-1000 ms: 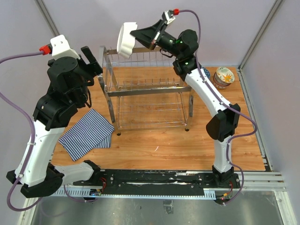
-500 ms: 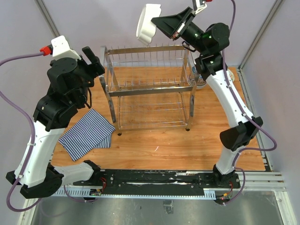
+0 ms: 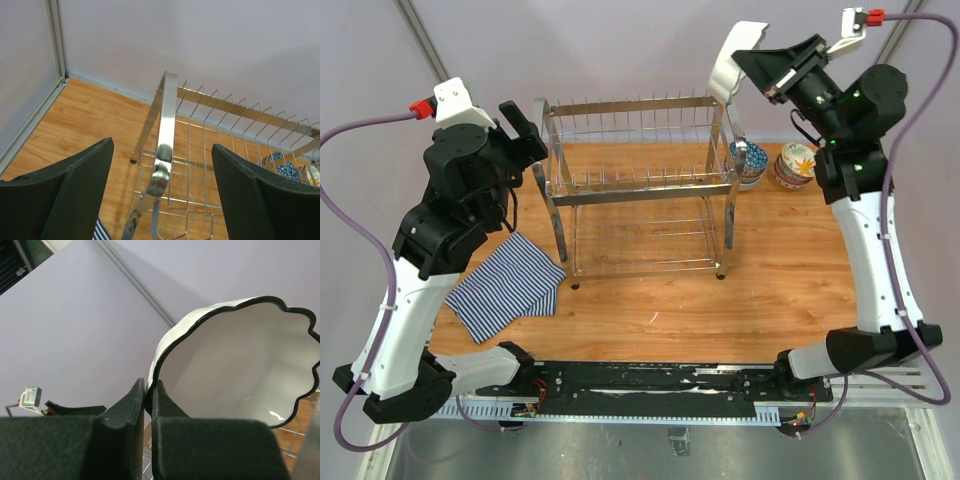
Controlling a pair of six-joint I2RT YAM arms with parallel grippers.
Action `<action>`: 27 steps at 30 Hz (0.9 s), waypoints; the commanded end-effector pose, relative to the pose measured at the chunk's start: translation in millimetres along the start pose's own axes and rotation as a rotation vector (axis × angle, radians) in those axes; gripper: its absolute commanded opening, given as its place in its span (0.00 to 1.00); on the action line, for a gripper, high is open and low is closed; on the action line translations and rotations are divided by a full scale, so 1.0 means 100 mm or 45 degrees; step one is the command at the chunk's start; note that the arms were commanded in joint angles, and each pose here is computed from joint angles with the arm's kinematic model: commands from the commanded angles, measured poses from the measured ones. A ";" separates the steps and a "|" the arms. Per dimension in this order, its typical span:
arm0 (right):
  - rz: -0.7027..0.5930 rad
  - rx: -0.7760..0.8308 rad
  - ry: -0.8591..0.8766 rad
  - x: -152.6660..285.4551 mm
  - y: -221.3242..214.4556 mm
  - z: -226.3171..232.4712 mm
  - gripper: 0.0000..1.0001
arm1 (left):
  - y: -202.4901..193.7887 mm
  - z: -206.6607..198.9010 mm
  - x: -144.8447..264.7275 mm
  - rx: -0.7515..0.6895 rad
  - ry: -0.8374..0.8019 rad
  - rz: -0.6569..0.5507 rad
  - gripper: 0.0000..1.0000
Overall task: Unload the bowls from the dish rack
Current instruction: Place the bowl at the center of the board.
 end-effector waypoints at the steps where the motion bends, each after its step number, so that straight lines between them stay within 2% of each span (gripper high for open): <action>1: -0.200 0.258 0.020 0.38 0.37 0.38 0.01 | 0.04 0.02 0.02 0.039 -0.005 -0.018 0.84; 7: -0.293 0.326 -0.223 0.72 0.49 0.17 0.01 | 0.04 0.01 0.03 0.036 -0.021 -0.009 0.84; 15: -0.329 0.306 -0.766 1.26 0.52 -0.43 0.01 | 0.07 -0.01 0.08 0.052 -0.055 0.016 0.86; 27: -0.023 0.263 -1.263 1.76 0.06 -1.44 0.01 | -0.11 -0.04 0.17 0.060 -0.129 0.098 0.90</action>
Point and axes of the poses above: each gripper's point midway between its finger pads, its own x axis back along the fingers, its own z axis along the line the jaws close on, y = z × x, the point moved 3 cm from there along x, back along the fingers, and after that the axes turned 11 degrees about -x, right-handed, at the moved point
